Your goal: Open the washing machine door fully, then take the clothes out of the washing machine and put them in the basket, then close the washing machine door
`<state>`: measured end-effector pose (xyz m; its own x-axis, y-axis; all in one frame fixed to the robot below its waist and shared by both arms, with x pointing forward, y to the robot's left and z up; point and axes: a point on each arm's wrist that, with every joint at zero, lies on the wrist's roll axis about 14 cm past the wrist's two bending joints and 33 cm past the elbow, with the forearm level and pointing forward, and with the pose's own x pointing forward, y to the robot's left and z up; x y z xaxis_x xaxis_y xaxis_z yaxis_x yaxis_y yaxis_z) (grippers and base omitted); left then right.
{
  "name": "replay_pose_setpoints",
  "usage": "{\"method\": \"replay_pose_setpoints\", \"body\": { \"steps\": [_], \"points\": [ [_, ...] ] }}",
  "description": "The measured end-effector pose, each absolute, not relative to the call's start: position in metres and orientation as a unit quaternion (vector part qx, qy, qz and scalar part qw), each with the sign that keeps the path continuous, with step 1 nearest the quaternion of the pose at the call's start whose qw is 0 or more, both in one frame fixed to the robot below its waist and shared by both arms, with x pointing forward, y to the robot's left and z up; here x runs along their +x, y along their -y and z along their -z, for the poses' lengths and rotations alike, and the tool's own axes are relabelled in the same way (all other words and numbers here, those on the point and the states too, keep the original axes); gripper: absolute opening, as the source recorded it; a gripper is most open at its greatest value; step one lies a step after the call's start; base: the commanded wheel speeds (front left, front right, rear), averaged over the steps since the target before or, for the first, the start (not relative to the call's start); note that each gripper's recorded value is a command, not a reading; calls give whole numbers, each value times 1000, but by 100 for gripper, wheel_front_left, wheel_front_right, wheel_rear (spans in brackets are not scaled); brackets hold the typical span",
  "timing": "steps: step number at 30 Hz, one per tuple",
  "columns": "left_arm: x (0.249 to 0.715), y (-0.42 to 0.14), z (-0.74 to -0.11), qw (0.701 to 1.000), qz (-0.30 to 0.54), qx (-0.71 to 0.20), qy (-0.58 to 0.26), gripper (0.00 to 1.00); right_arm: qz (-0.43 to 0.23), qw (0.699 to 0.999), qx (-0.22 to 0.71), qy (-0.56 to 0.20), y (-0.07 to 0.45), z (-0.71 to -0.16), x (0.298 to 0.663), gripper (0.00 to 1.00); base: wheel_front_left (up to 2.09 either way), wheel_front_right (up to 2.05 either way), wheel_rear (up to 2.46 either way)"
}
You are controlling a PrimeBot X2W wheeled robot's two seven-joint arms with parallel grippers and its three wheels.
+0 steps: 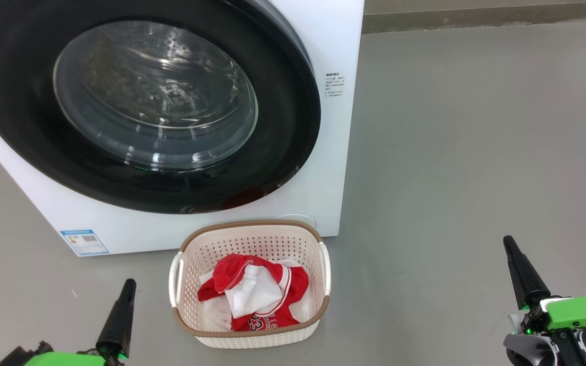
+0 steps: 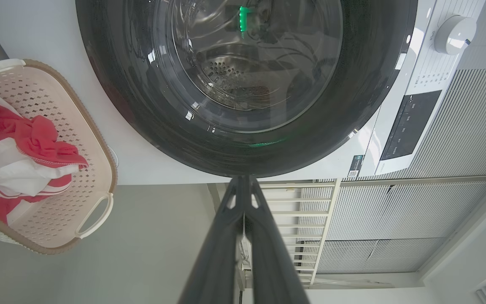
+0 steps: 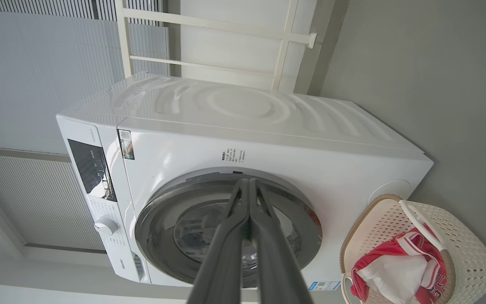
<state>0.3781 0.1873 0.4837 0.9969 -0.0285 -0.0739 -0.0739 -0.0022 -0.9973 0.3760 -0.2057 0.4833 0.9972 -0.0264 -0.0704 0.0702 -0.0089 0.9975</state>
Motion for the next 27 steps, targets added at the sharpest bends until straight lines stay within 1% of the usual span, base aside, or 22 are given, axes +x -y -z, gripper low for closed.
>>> {"method": "replay_pose_setpoints", "body": {
  "steps": [27],
  "points": [
    [378,-187,-484,705,-16,-708,-36,0,34,704,709,-15,206,-483,376,0,0,0,0]
  ]
}}
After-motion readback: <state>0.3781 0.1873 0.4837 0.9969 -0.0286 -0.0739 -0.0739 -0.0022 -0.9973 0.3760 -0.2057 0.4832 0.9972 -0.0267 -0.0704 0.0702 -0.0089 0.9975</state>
